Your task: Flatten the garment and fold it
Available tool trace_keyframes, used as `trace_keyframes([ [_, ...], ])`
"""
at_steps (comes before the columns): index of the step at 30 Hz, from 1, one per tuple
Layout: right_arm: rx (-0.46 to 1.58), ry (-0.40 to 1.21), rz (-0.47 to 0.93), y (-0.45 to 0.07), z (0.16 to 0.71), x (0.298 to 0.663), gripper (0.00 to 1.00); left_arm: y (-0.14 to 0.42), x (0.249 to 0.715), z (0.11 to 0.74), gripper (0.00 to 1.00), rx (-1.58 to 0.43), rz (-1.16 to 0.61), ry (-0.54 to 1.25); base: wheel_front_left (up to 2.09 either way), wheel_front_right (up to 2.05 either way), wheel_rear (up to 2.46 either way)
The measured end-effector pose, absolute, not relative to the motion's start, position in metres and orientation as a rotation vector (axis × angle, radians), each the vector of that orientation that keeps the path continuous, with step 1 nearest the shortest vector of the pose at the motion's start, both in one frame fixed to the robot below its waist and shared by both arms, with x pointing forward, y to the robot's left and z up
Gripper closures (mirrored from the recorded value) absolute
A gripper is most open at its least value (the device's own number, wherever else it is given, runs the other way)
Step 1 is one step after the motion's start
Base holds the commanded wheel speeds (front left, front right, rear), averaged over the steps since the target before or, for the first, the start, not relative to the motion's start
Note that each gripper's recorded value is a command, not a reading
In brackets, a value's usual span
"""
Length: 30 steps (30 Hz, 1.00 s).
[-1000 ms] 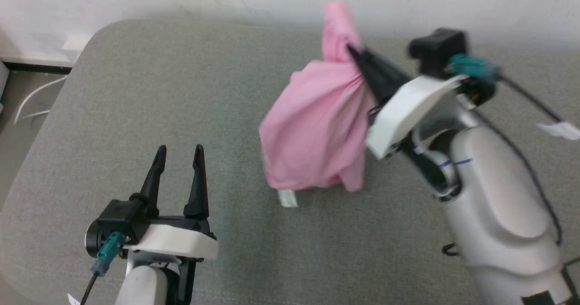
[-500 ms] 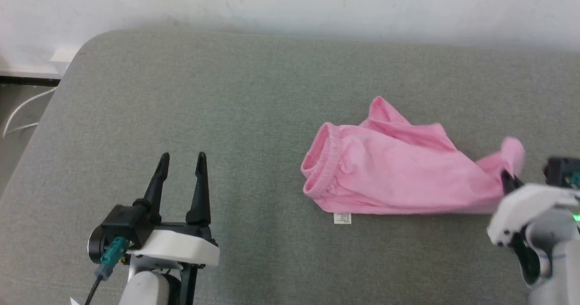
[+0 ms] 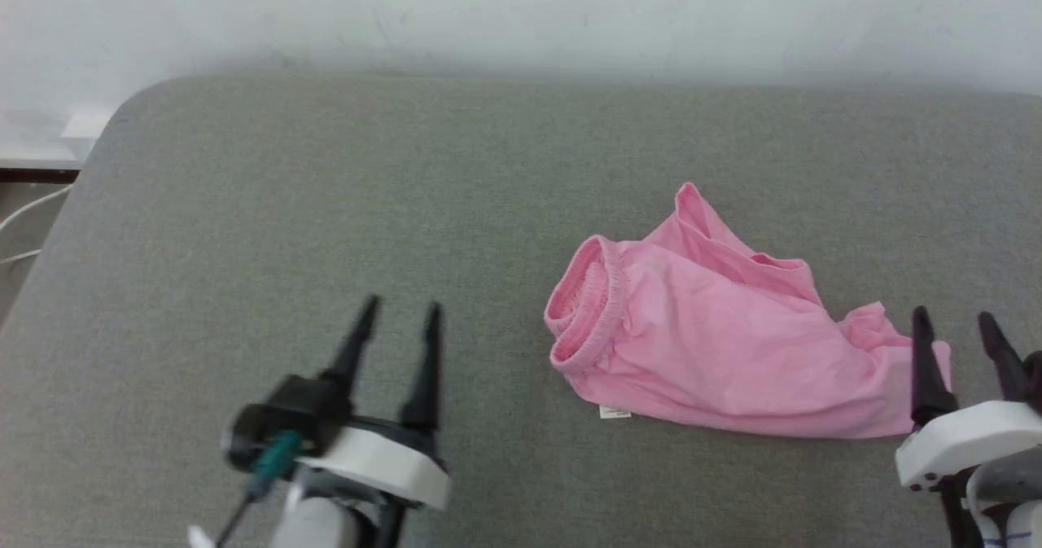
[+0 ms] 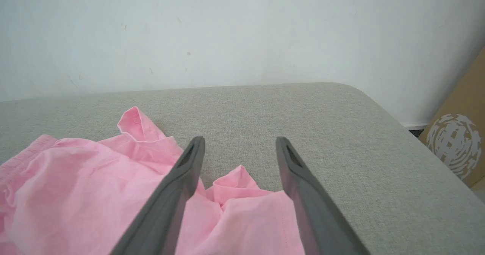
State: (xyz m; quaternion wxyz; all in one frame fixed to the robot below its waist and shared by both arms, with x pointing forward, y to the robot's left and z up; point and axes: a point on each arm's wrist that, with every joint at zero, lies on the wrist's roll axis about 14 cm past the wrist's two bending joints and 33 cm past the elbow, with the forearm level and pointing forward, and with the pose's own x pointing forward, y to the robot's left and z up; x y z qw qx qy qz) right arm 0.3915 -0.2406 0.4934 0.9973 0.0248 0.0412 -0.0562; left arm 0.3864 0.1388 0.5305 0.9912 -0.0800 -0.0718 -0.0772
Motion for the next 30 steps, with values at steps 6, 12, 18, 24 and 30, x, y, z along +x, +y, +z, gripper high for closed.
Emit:
trace_keyframes([
  [6,0.066,0.061,-0.057,-0.222,0.497,0.383,0.0,0.061,0.387,0.497,0.0,-0.133,-0.407,0.004,0.0,0.0,0.0],
  [12,0.088,0.085,-0.039,-0.215,0.489,0.378,0.0,0.022,0.393,0.453,0.0,-0.036,-0.542,0.242,0.0,0.0,0.0],
  [18,0.106,0.109,-0.058,-0.22,0.48,0.371,0.0,0.013,0.393,0.414,0.0,0.025,-0.574,0.46,0.0,0.0,0.0],
  [24,0.115,0.134,-0.076,-0.225,0.47,0.368,0.0,0.005,0.396,0.406,0.0,0.014,-0.594,0.515,0.0,0.0,0.0],
  [30,0.128,0.147,-0.065,-0.22,0.465,0.37,0.0,0.001,0.399,0.406,0.8,0.029,-0.612,0.509,0.0,0.0,0.0],
])
